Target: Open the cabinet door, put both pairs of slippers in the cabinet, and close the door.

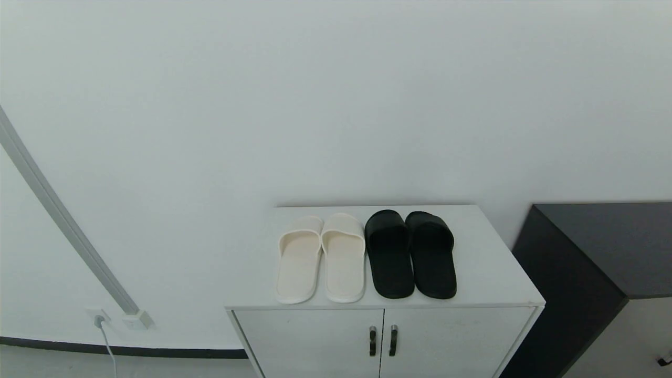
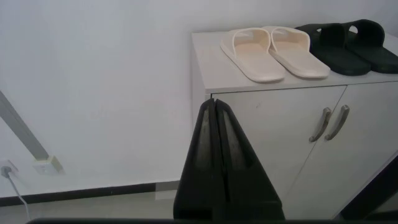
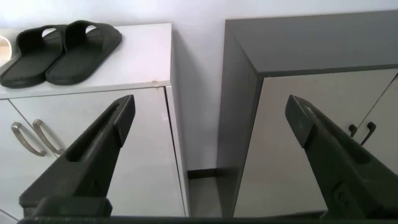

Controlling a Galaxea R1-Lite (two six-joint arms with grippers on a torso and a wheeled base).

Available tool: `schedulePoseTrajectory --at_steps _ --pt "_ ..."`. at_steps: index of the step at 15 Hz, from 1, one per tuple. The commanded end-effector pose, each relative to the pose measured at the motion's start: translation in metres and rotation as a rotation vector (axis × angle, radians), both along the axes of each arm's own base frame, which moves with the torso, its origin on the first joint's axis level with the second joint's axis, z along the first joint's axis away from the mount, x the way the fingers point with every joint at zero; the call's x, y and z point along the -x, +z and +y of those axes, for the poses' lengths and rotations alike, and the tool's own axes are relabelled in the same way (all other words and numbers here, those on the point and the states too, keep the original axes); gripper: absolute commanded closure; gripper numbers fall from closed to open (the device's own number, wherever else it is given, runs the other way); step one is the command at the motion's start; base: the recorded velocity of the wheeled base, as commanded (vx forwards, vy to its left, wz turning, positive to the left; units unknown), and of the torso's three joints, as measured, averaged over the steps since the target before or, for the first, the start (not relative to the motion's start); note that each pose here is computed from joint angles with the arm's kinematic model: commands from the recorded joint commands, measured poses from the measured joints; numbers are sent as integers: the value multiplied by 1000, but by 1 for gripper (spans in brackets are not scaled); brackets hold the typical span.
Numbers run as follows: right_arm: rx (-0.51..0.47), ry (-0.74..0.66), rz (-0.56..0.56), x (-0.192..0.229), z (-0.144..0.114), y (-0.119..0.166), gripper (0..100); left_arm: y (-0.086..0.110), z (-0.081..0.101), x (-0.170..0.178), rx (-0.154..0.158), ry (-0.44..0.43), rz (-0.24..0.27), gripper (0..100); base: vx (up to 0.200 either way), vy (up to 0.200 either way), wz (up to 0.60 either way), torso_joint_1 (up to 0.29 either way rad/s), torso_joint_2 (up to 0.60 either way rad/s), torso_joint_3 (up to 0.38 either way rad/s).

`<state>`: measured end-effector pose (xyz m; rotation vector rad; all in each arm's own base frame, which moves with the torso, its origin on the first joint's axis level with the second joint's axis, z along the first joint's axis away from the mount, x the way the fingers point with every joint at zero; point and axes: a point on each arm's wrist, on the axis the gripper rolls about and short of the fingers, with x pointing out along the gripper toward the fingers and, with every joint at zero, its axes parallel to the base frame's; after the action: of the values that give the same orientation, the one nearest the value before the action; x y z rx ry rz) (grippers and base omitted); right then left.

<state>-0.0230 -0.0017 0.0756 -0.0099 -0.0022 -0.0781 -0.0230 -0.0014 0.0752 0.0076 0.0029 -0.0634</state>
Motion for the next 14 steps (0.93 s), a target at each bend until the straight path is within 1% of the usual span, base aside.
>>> schedulePoseTrajectory --at_steps 1,14 --pt "1 0 1 0 0 0 0 0 0 0 0 -1 3 100 0 0 0 0 0 0" --pt "16 1 8 -1 0 1 0 0 0 0 2 1 2 100 0 0 0 0 0 0"
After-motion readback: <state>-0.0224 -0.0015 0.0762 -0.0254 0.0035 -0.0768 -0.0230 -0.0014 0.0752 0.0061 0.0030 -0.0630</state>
